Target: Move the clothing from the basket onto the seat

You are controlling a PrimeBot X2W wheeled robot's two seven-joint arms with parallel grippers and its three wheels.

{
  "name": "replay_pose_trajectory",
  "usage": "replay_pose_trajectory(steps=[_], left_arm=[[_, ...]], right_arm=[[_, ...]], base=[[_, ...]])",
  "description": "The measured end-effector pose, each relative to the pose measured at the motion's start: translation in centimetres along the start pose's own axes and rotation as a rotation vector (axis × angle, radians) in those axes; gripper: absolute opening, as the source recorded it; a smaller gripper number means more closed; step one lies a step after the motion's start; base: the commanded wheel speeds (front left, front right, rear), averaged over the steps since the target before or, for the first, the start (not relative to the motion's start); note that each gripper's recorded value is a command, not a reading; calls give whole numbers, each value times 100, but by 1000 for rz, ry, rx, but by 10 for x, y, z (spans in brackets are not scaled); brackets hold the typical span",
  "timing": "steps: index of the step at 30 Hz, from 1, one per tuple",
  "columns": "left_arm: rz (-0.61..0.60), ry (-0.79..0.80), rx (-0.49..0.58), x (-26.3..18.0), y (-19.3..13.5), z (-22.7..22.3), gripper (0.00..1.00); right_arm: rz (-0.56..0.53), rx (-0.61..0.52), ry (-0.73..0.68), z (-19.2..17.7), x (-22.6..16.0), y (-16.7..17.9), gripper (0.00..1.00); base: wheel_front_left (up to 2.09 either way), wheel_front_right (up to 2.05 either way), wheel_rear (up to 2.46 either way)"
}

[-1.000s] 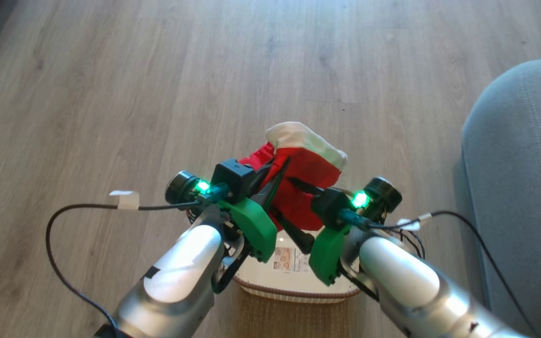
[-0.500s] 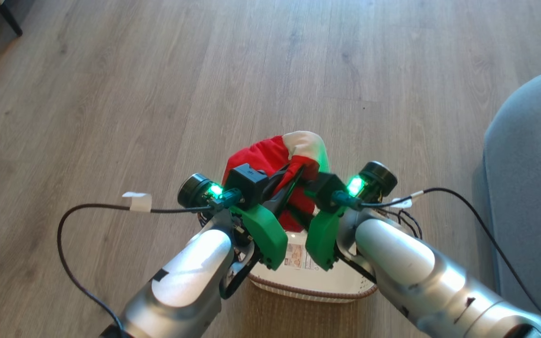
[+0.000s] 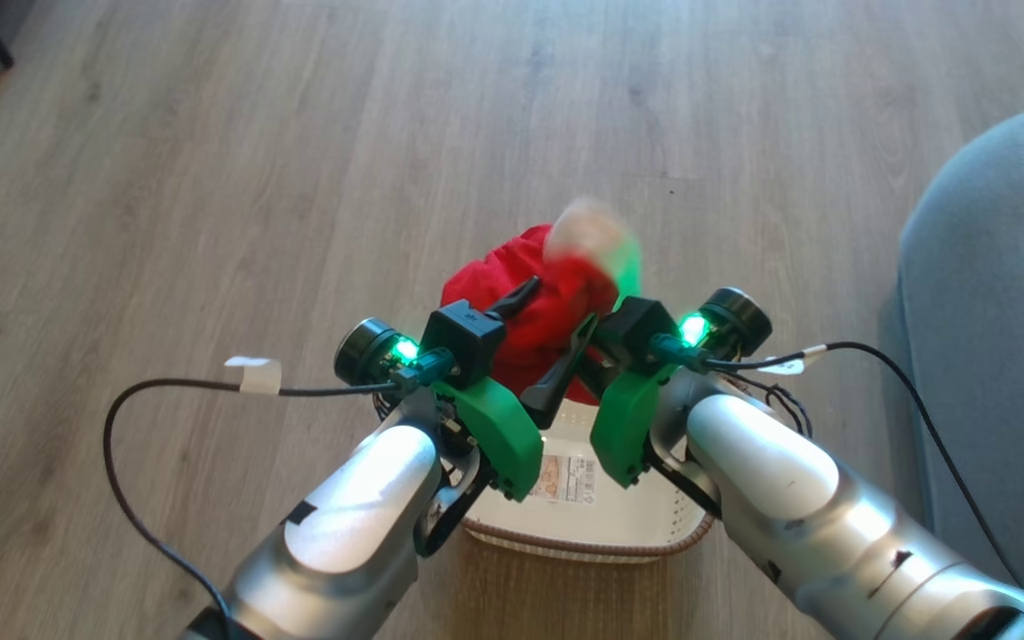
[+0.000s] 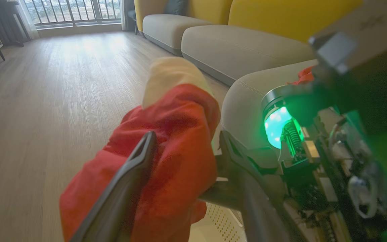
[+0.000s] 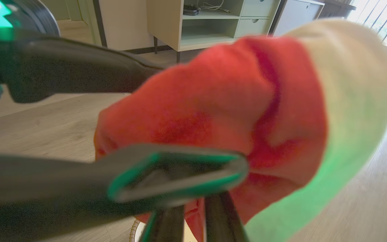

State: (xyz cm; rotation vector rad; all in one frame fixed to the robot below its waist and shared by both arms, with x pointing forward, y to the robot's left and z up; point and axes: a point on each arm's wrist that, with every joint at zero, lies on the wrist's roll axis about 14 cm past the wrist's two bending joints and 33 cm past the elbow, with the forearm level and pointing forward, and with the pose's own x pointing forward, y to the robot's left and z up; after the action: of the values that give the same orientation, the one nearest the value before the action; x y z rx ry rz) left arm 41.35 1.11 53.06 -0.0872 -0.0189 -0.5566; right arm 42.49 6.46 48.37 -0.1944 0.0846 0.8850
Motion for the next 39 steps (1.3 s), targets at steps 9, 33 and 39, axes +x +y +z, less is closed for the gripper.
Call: replay_pose_trajectory(steps=[9, 33, 39], left_arm=[[-37, 23, -4, 12, -7, -10, 100], [-354, 15, -26, 64, -94, -28, 100], [-456, -3, -45, 75, -128, -29, 100]], right_arm=[[-147, 44, 17, -15, -24, -40, 0], [-774, 130, -116, -15, -198, -157, 0], [-907, 152, -121, -23, -250, -159, 0]], base=[[0, 0, 0], [0, 0, 0], [0, 0, 0]])
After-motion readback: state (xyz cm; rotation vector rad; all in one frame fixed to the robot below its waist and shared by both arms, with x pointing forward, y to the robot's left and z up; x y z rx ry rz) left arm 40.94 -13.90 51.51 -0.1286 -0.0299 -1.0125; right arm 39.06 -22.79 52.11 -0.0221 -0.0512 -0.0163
